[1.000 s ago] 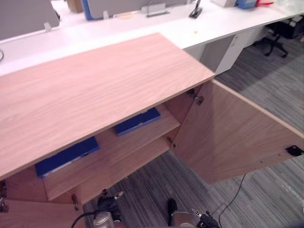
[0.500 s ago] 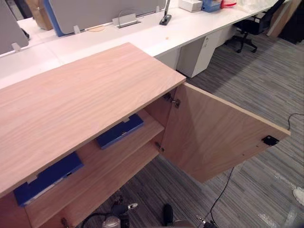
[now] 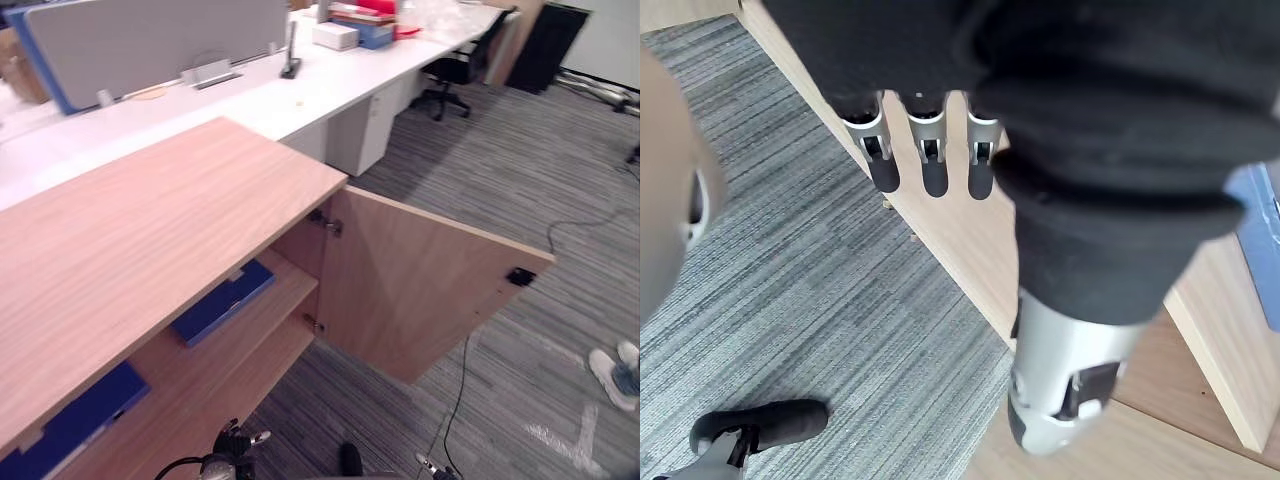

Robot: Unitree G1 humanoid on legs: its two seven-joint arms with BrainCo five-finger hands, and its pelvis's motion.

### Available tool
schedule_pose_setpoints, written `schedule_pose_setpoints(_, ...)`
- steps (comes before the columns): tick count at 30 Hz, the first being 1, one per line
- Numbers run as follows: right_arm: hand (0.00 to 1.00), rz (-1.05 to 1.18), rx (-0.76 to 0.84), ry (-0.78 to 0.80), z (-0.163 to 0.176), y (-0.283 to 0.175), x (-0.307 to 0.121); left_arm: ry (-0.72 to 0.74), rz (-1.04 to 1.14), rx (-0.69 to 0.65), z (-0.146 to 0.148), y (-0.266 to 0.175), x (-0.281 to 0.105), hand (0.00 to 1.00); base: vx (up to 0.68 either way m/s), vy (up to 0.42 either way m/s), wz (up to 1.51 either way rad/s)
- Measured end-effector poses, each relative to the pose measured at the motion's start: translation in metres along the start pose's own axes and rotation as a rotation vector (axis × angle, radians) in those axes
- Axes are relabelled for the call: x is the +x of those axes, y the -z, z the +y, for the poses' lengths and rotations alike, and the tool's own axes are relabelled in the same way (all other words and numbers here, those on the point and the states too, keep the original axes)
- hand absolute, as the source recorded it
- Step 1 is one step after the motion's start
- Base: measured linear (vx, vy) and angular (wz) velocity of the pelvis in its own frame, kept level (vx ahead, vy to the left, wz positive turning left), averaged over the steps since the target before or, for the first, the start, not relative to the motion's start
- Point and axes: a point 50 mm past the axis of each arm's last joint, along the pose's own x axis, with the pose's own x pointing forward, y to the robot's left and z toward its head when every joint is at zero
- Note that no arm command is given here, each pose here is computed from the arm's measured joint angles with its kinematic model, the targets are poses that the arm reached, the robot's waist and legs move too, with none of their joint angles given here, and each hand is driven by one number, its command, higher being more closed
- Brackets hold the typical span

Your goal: Walk over to the cabinet, pick up the folder, carry it to the office cabinet, place the folder inside the office cabinet, then close the office cabinet door

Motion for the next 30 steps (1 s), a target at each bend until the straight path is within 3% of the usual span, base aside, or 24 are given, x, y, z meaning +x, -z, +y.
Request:
schedule_pose_setpoints(3, 0.0, -0.025, -0.013, 0.026, -0.006, -0.013, 0.003, 0.028, 0.0, -0.008, -0.011, 0.0, -0.001, 0.0, -0.06, 0.154, -1.01)
schedule_pose_setpoints(11, 0.0, -0.041, 0.056, 0.04, -0.008, -0.014, 0.002, 0.008, 0.053, 0.051, 0.001, 0.019, -0.005, 0.0, 0.05, 0.063, -0.44)
schedule_pose_setpoints(14, 0.0, -0.132, 0.071, 0.006, 0.002, -0.033, 0.002, 0.012, 0.052, 0.078, 0.005, 0.02, -0.006, 0.0, 0.26, -0.018, -0.31)
schedule_pose_setpoints(22, 0.0, -0.651, 0.052, -0.02, 0.014, -0.16, -0.028, 0.058, -0.043, 0.166, -0.002, 0.002, -0.004, 0.0, 0.04, 0.003, -0.11)
schedule_pose_setpoints(30, 0.0, -0.976, 0.066, -0.036, 0.034, -0.269, -0.071, 0.049, -0.03, 0.208, 0.013, 0.008, -0.005, 0.0, -0.09, 0.005, 0.25)
